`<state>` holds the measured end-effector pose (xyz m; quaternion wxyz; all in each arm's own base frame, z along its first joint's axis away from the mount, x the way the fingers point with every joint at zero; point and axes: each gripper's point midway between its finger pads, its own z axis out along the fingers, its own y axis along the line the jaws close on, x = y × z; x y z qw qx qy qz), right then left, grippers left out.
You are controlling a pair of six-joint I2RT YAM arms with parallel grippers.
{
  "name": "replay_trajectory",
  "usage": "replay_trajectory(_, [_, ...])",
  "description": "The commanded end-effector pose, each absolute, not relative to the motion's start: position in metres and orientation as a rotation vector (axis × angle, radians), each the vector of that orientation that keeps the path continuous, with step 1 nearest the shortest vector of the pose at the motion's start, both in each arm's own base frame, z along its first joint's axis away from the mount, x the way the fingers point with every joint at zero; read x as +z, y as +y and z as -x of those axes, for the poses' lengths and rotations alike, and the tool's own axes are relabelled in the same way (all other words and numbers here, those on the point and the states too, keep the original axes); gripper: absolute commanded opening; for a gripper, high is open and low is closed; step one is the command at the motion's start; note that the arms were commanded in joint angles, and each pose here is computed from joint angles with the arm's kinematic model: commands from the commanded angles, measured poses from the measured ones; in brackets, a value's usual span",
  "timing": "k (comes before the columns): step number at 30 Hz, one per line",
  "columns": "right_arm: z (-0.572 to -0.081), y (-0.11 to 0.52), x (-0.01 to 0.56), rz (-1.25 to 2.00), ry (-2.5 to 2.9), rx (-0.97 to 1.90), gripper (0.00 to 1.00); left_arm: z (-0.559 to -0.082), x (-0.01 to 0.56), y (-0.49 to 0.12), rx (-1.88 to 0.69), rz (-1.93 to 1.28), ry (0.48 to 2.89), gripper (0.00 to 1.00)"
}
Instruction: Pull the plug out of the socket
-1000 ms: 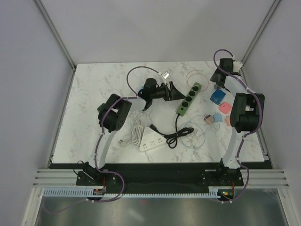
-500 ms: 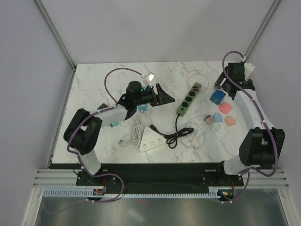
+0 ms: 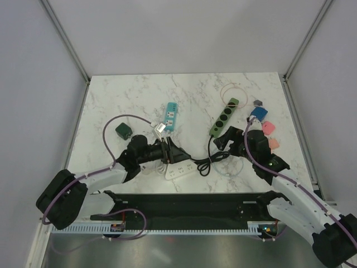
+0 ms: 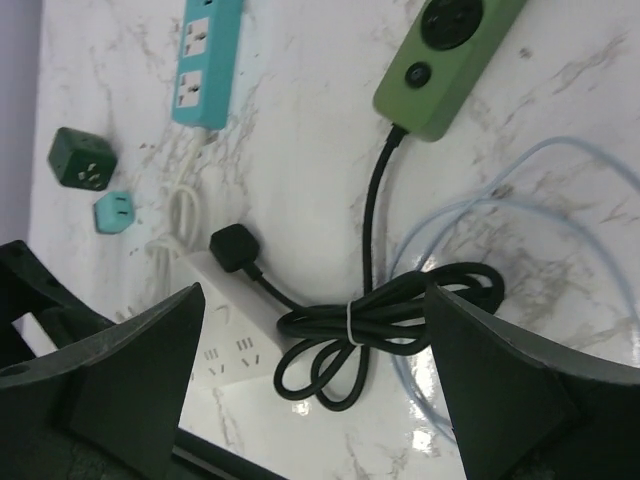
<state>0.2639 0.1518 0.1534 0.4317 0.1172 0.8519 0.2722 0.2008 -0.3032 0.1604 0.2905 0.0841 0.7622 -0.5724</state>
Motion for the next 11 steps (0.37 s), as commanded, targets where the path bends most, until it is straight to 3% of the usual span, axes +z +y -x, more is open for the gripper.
replay_trajectory(1, [-0.248,0.181,0.165,-0.313,2.007,0.948,0.98,-0.174,0.174,-0.292,-1.66,-0.239,1.897,0.86])
replay_trajectory(11, [-0.216,0.169,0.142,-0.311,1.852,1.07,0.98,-0.114,0.159,-0.251,-1.704,-0.292,1.791,0.87])
